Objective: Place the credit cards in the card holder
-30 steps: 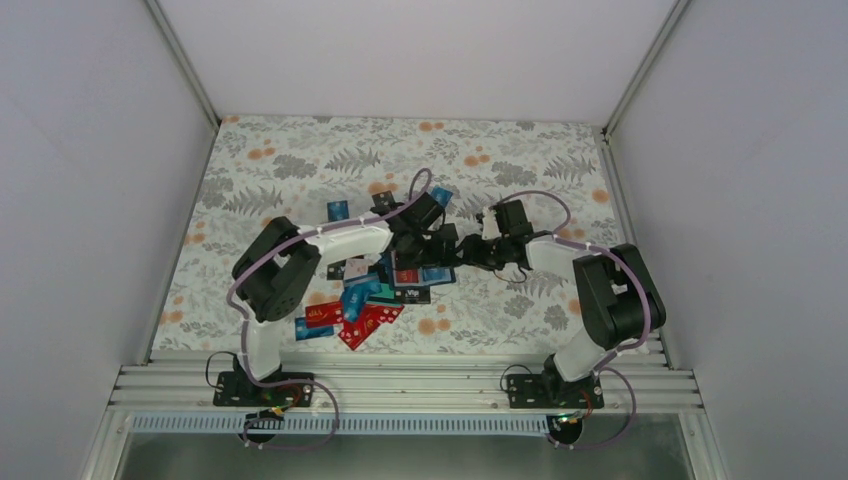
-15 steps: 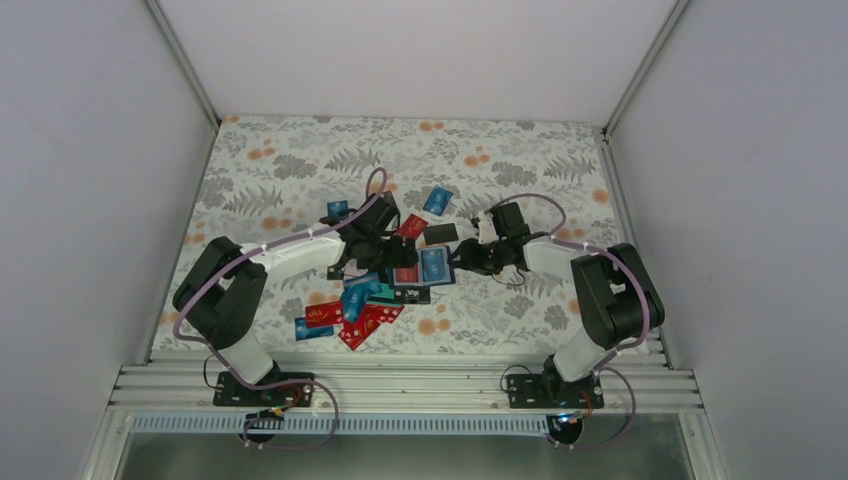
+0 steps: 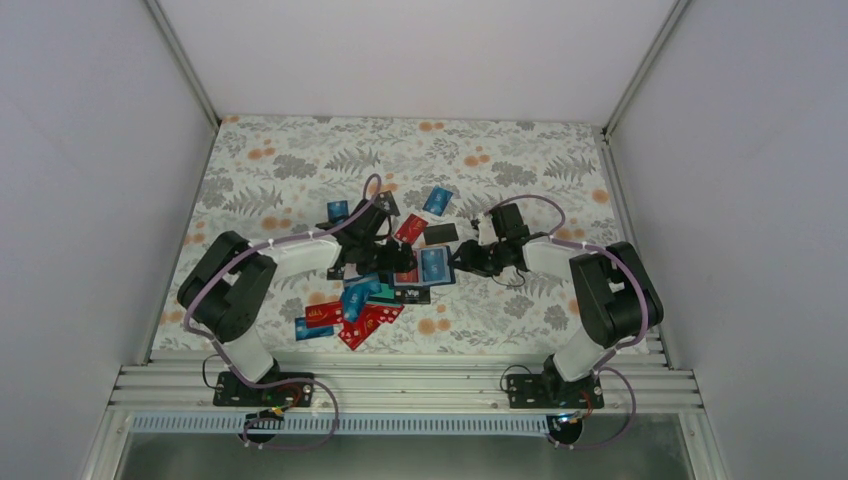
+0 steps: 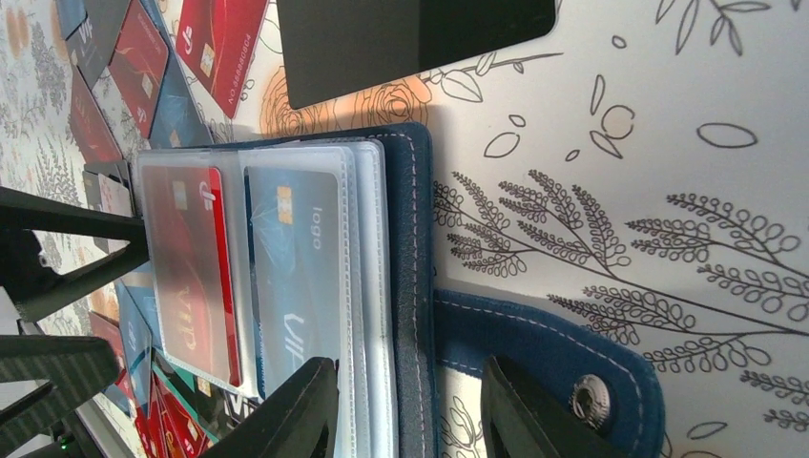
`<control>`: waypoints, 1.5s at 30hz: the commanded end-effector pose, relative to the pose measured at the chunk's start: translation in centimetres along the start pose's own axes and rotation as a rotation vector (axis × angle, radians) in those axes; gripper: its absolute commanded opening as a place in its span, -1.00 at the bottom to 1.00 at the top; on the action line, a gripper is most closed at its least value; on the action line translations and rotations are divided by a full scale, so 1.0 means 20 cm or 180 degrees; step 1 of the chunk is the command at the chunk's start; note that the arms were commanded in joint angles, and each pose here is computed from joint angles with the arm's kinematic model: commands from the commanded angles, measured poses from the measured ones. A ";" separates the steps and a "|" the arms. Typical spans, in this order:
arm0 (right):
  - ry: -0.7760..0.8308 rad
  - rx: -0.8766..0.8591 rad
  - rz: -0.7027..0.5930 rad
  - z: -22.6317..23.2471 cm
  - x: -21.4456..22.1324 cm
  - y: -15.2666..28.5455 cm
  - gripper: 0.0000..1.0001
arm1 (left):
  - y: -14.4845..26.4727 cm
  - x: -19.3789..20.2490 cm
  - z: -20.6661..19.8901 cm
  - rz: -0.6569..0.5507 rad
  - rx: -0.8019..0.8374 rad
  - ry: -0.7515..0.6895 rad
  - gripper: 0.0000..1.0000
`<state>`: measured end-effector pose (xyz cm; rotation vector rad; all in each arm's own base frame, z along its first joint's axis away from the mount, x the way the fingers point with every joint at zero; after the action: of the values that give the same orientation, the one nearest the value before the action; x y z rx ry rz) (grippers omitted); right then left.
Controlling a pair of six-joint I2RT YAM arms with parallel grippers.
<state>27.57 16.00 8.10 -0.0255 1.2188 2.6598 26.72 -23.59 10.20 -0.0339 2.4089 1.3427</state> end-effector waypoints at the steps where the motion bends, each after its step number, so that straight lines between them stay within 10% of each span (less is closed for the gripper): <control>1: -0.0016 0.0082 0.0101 -0.04 0.04 -0.03 -0.19 | -0.05 0.01 0.04 0.0081 0.0017 0.0083 0.89; 45: -0.0008 -0.0036 0.0133 -0.03 0.06 -0.04 -0.21 | 0.05 -0.21 -0.31 -0.0261 0.0642 -0.0167 0.84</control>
<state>27.12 16.06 7.68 -0.0169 1.1994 2.6840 28.09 -27.14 14.64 -0.0646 2.4523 1.1150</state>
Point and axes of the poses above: each gripper's point midway between its finger pads, its own y axis back along the fingers, its own z axis along the line the jaws close on, x = y × z, the point moved 7 cm from there along y, back along the fingers, and after that the axes turned 9 degrees about -y, right-handed, at the moved point
